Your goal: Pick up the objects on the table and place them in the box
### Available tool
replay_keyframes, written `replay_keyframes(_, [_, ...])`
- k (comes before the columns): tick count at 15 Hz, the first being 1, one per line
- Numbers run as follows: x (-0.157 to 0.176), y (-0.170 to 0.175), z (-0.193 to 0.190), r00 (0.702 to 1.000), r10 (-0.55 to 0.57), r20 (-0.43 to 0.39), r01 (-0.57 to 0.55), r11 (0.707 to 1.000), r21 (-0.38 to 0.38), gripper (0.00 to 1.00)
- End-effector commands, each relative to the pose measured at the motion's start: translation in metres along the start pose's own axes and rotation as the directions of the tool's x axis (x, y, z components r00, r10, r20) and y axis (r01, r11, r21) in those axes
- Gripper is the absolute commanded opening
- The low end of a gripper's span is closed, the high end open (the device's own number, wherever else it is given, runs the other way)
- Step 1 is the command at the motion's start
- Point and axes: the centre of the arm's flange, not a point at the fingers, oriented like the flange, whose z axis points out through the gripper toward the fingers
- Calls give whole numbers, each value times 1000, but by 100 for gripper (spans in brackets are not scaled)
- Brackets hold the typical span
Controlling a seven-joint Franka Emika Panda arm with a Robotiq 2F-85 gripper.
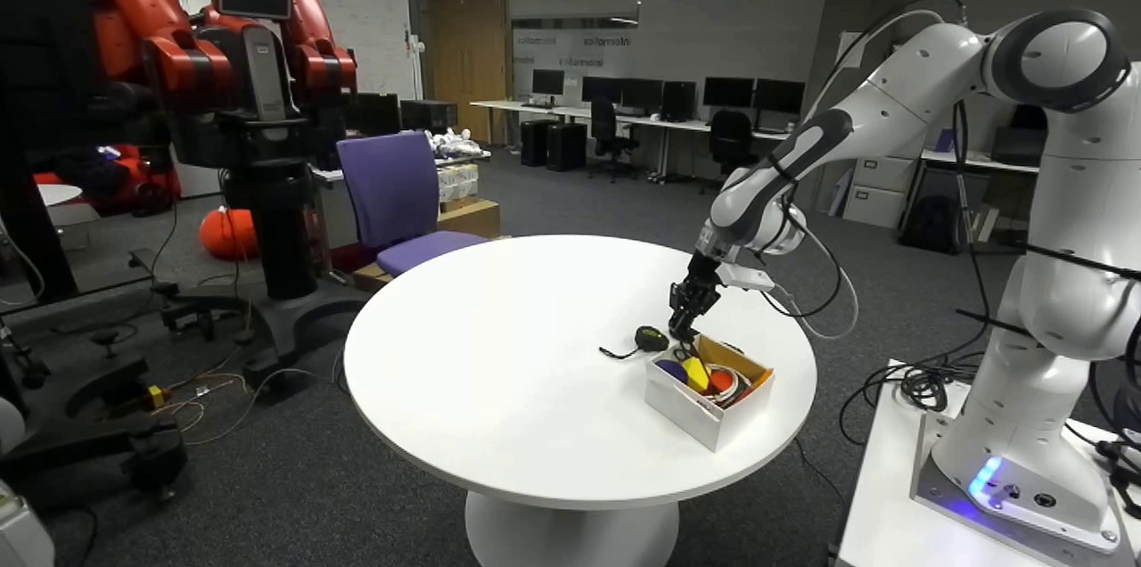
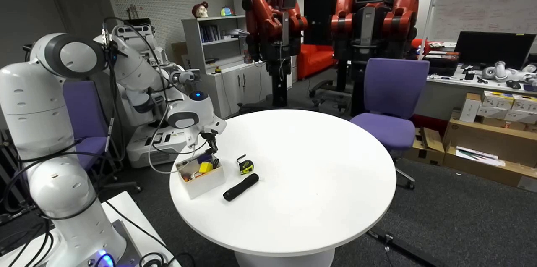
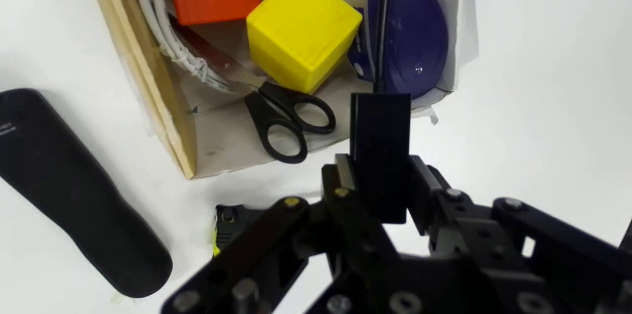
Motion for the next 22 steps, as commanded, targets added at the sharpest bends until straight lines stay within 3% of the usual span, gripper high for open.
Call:
replay_keyframes(1, [-13, 8, -8, 999, 26, -35, -27, 999, -25, 8])
replay_keyframes(2, [-14, 9, -7, 999, 30, -34, -31, 999, -28, 44])
replay_keyframes(3, [-15, 11, -7, 999, 30, -30, -30, 999, -32, 57])
replay_keyframes(9, [-19, 16, -10, 999, 38, -17, -39, 999, -30, 99])
replay_keyframes(14, [3, 23, -27, 999, 49, -9, -49, 998, -27, 100])
replay_keyframes(18, [42, 32, -35, 997, 74, 15, -74, 997, -16, 100])
replay_keyframes(22, [85, 38, -35, 996, -48, 75, 55, 994, -95, 100])
